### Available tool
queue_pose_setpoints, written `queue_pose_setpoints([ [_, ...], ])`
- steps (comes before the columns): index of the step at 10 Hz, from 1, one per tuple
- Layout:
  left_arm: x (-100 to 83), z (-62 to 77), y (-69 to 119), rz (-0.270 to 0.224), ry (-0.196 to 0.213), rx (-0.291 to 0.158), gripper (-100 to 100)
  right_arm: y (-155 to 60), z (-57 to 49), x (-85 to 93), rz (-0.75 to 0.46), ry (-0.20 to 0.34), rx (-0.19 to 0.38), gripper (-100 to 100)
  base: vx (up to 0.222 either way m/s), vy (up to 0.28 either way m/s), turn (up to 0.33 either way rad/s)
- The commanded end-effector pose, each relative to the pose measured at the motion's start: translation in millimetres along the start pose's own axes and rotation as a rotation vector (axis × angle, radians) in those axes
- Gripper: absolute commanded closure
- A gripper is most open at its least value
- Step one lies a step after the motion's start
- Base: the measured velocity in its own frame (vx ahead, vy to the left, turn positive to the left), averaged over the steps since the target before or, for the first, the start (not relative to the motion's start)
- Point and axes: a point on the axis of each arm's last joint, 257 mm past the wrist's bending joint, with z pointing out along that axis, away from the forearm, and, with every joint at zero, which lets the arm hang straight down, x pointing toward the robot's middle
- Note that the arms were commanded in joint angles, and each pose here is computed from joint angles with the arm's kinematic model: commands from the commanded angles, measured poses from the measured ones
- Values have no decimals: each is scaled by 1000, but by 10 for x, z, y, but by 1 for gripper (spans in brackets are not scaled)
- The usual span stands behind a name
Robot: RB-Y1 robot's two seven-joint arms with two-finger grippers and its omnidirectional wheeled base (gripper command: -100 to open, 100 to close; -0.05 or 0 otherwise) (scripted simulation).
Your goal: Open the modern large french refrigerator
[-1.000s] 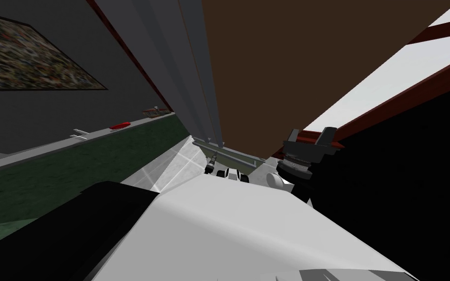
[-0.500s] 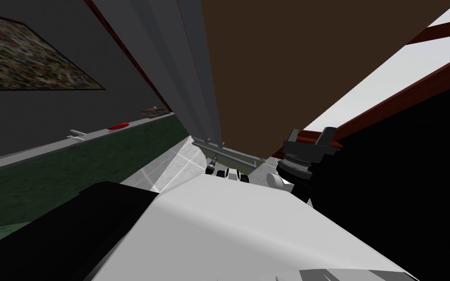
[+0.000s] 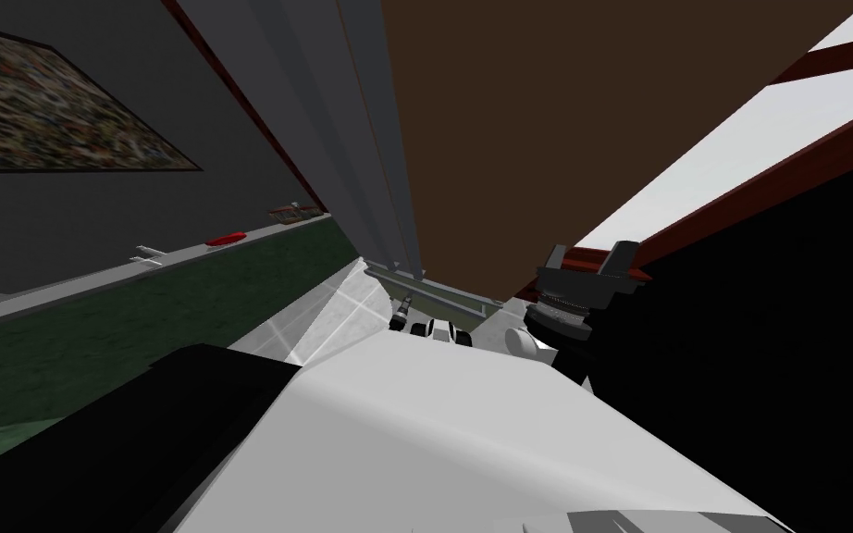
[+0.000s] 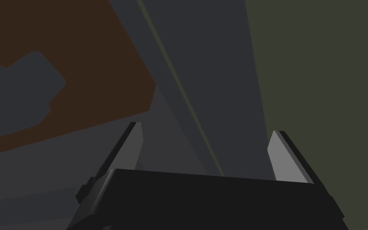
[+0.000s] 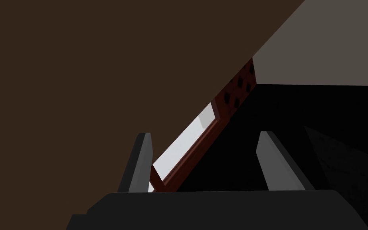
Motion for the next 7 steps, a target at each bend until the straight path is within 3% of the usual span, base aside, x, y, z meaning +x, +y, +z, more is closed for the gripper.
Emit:
queue_pose_setpoints([
  [1, 33, 67, 28, -12, 8, -16, -100, 0, 0, 0, 0, 0, 0, 0, 0, 0, 0],
  [4, 71, 156, 82, -27, 22, -43, -100, 0, 0, 0, 0, 0, 0, 0, 1, 2, -5],
  [5, 60, 136, 56, -23, 18, -33, -100, 0, 0, 0, 0, 0, 0, 0, 0, 0, 0],
  [6, 19, 249, 35, -24, 16, -38, -100, 0, 0, 0, 0, 0, 0, 0, 11, 14, -40],
  [7, 29, 196, 39, -23, 17, -34, -100, 0, 0, 0, 0, 0, 0, 0, 3, 9, -12],
])
